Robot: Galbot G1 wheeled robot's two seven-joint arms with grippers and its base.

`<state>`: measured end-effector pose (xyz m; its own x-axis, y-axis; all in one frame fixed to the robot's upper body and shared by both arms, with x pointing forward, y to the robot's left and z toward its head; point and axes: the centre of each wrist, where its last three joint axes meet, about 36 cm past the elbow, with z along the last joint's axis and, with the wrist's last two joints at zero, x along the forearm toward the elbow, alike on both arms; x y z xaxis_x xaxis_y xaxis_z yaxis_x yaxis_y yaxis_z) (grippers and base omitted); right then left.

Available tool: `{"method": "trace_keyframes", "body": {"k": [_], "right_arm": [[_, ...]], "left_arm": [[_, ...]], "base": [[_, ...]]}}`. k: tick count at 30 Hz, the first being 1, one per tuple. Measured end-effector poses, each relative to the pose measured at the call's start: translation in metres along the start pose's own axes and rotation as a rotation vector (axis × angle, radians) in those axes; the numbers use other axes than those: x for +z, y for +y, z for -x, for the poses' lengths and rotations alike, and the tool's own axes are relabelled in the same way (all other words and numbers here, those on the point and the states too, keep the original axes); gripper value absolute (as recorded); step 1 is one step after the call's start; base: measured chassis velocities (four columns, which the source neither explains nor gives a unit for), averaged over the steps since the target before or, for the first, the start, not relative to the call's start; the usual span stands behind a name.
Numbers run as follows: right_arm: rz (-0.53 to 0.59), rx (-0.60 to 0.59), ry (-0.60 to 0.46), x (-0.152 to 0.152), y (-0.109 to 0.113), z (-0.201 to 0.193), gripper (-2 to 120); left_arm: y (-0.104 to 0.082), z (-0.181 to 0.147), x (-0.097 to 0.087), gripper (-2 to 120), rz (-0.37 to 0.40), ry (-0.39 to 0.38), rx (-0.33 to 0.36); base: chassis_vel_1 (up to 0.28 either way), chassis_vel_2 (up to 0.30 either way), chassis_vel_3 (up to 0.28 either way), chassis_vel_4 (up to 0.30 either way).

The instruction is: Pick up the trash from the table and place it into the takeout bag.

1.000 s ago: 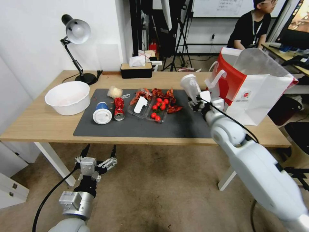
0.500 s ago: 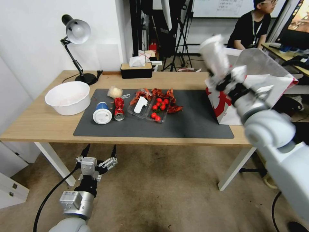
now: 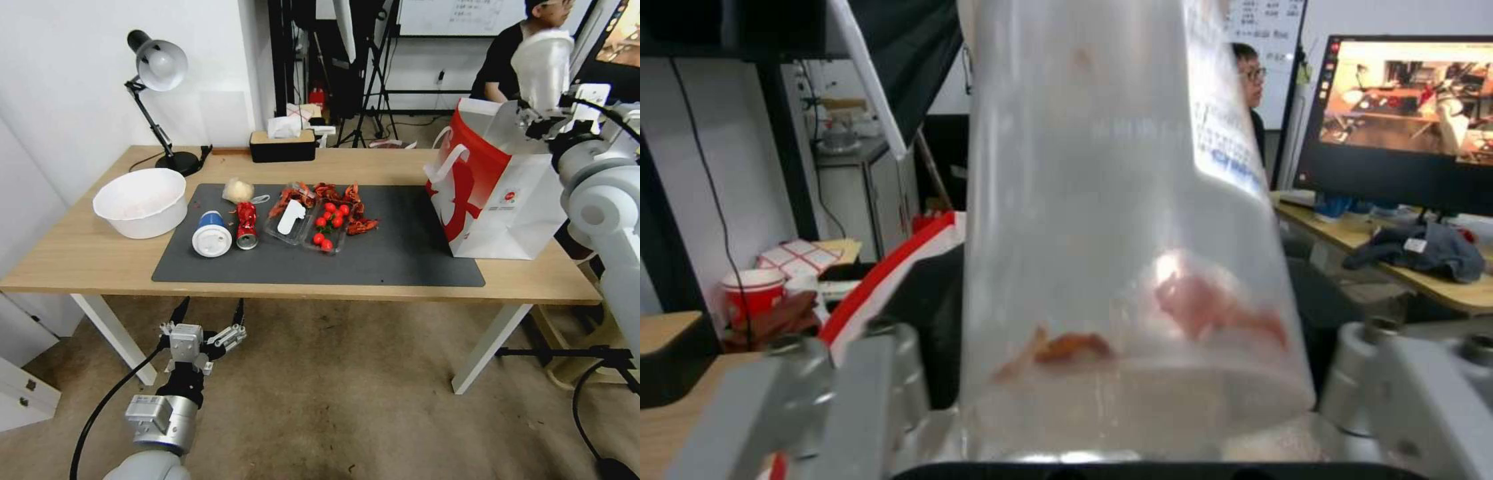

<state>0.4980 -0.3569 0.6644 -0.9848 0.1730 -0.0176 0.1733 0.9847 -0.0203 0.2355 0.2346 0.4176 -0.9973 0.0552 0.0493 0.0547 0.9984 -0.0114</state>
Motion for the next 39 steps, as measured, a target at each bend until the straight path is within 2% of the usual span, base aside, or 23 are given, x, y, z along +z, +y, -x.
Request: {"method": "trace_keyframes", "body": {"k": [1, 5, 6, 9, 12, 22, 31, 37, 39], "right_arm": [[0.000, 0.000, 0.000, 0.000, 0.000, 0.000, 65], [-0.011, 0.005, 0.007, 0.004, 0.002, 0.004, 84], [-0.011, 0.005, 0.007, 0.004, 0.002, 0.004, 84], [-0.010, 0.002, 0.011, 0.008, 0.005, 0.005, 96], [-0.008, -0.005, 0.014, 0.010, 0.007, 0.004, 100], [-0.007, -0.035, 0.017, 0.016, 0.014, -0.003, 100], [0.106, -0.196, -0.052, 0.009, 0.038, -0.044, 100], [0.117, -0.277, -0.063, 0.032, 0.048, -0.082, 100], [0.105, -0.305, -0.077, 0.051, 0.048, -0.101, 100]], "left_arm": [[0.000, 0.000, 0.000, 100, 0.000, 0.000, 0.000], [0.001, 0.000, 0.000, 100, 0.000, 0.000, -0.003], [0.001, 0.000, 0.000, 100, 0.000, 0.000, -0.003], [0.001, 0.000, 0.000, 100, 0.000, -0.001, -0.004], [0.001, 0.001, 0.000, 100, 0.000, -0.002, -0.005], [0.002, 0.001, -0.001, 100, 0.001, -0.005, -0.006], [0.001, 0.000, -0.002, 100, -0.004, -0.009, -0.008], [0.003, 0.001, -0.002, 100, -0.008, -0.012, -0.009], [0.004, 0.002, -0.001, 100, -0.010, -0.013, -0.008]], "base": [[0.000, 0.000, 0.000, 0.000], [0.000, 0.000, 0.000, 0.000], [0.000, 0.000, 0.000, 0.000], [0.000, 0.000, 0.000, 0.000], [0.000, 0.000, 0.000, 0.000], [0.000, 0.000, 0.000, 0.000], [0.000, 0.000, 0.000, 0.000], [0.000, 0.000, 0.000, 0.000], [0.000, 0.000, 0.000, 0.000]]}}
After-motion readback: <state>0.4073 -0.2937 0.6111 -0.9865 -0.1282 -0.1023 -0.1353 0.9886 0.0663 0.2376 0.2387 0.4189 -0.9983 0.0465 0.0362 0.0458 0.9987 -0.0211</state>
